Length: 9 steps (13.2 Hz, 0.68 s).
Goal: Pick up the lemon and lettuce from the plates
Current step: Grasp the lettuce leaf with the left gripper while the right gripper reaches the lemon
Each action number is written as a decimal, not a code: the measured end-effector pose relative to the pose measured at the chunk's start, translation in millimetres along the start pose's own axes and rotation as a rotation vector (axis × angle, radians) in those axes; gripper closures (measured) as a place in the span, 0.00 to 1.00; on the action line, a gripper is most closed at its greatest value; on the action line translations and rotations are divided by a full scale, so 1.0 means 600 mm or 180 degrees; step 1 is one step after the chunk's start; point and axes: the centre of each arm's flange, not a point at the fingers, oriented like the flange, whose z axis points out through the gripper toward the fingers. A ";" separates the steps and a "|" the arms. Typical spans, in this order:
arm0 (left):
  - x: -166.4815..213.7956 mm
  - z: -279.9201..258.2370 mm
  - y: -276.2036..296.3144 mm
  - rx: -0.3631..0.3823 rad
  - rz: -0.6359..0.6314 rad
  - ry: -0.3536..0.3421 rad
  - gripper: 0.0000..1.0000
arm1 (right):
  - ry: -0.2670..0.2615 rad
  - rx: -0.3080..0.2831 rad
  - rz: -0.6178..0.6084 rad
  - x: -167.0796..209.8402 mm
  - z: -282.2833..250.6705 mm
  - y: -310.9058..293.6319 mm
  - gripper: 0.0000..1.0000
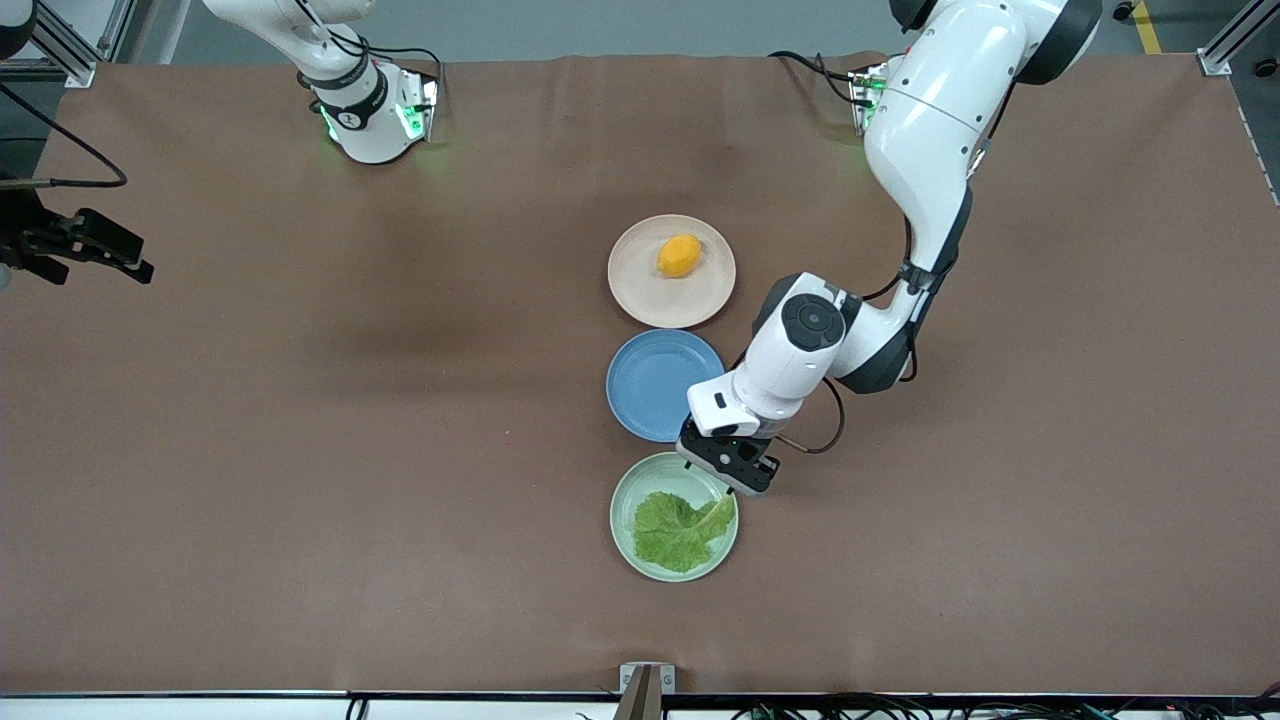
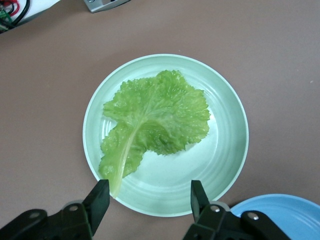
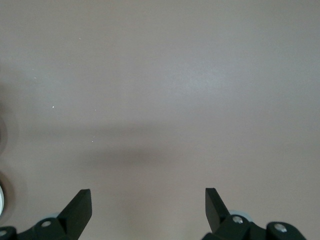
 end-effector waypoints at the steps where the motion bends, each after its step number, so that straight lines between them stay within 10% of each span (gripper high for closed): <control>1: 0.000 0.001 0.008 0.0030 0.0091 -0.0001 0.31 | 0.0005 -0.0002 0.0001 0.004 0.003 0.000 0.00; 9: -0.017 0.053 0.010 0.0129 0.0574 0.0219 0.34 | -0.0379 -0.0016 0.0101 0.068 0.137 0.020 0.00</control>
